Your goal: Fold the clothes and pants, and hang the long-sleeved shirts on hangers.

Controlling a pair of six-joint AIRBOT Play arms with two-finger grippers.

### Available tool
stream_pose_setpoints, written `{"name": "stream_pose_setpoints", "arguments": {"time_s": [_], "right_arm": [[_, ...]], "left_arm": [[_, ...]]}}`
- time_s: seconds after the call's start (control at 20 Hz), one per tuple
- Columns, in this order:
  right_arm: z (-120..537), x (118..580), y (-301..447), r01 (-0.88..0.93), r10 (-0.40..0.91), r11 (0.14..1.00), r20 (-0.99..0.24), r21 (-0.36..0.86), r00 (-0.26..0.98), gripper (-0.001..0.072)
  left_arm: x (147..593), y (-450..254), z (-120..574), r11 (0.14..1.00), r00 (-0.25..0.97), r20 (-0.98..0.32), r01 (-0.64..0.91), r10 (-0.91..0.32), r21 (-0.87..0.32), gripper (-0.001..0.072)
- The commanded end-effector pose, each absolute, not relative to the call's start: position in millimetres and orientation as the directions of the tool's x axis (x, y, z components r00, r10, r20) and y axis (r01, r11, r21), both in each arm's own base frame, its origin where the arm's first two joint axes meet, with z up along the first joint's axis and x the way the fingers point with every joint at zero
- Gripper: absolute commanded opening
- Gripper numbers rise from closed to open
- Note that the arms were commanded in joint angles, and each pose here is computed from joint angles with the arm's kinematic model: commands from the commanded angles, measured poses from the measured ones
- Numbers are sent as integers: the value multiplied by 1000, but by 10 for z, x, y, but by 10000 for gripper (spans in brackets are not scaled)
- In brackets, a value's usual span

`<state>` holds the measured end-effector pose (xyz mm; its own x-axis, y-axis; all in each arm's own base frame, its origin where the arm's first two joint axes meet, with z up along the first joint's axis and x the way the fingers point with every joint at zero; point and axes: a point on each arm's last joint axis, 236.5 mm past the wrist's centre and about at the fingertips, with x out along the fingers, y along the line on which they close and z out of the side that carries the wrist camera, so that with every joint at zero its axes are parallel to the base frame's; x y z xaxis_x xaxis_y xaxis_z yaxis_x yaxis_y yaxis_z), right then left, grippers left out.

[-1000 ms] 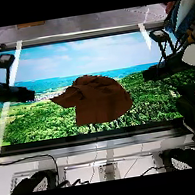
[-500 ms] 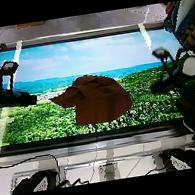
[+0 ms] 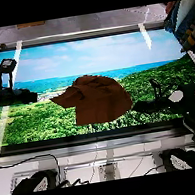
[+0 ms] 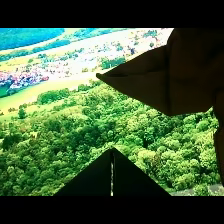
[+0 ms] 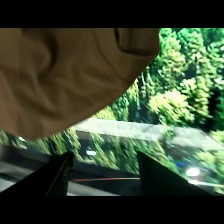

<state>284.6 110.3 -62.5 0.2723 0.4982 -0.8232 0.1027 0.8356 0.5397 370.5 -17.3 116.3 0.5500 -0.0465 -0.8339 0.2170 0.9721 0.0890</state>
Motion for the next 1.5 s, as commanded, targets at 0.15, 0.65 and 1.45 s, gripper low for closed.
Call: {"name": "stream_pose_setpoints", "arguments": {"time_s": [0.15,0.65,1.45], "right_arm": [[-1088,2958,1126,302,513,760,-817,575,265,470],[-1291,3132,1346,357,608,662,-751,659,259,289],[684,3617,97,1,353,920,-829,392,434,13]], "left_arm": [[3731,-179,1126,972,545,-837,218,-50,84,15],[3775,-209,976,973,511,-857,222,-61,63,552],[3954,-236,694,982,478,-874,191,-82,12,461]]}}
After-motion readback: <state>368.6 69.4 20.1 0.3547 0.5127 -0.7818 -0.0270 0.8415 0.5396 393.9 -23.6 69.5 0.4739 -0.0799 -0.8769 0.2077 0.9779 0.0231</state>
